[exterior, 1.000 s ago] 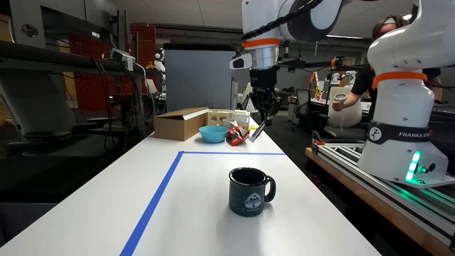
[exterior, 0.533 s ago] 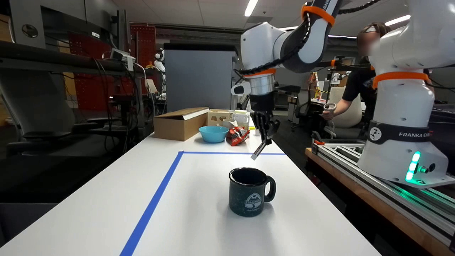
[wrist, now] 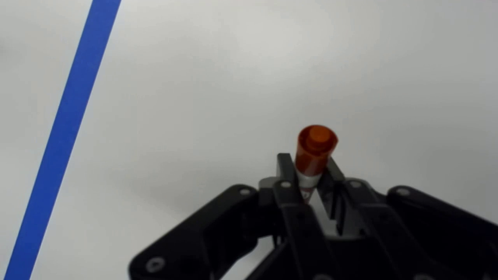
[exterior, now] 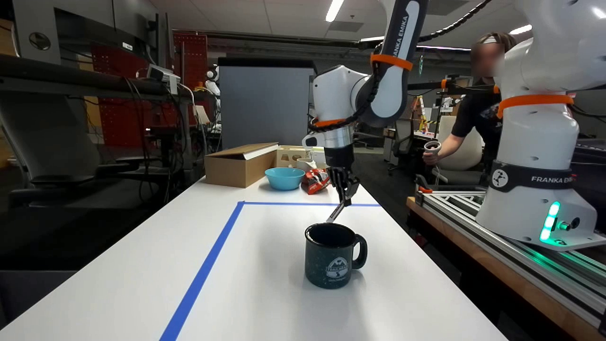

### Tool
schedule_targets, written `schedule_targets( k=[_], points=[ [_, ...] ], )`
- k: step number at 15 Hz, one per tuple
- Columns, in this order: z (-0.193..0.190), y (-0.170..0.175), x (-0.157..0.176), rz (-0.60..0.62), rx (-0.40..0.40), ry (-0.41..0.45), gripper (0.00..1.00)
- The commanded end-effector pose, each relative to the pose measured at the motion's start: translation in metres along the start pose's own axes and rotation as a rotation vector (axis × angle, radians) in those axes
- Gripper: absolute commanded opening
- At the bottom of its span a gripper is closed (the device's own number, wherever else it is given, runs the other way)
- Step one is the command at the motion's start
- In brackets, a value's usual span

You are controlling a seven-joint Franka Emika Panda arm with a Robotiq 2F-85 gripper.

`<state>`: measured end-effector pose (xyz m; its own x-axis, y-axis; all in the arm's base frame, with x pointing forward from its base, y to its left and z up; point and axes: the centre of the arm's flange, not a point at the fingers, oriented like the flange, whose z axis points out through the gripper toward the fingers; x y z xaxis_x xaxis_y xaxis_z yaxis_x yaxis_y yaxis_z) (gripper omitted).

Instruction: Take the marker out of the mug.

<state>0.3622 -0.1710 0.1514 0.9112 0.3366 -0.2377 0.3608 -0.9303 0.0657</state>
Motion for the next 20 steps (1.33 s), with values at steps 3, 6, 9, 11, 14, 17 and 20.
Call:
schedule_targets(
  k=[3,6,9,11,14,17,20],
  points=[
    [0.012,0.04,0.032,-0.037,-0.017,0.018,0.05],
    [0.014,0.053,0.049,-0.05,-0.019,0.023,0.05],
    [0.021,0.056,0.062,-0.064,-0.008,0.027,0.05],
    [0.024,0.056,0.066,-0.07,0.002,0.031,0.05],
    [0.035,0.049,0.065,-0.078,0.028,0.026,0.05],
    [0.051,0.043,0.063,-0.08,0.056,0.002,0.05],
    [0.061,0.045,0.064,-0.081,0.069,-0.016,0.05]
  ],
)
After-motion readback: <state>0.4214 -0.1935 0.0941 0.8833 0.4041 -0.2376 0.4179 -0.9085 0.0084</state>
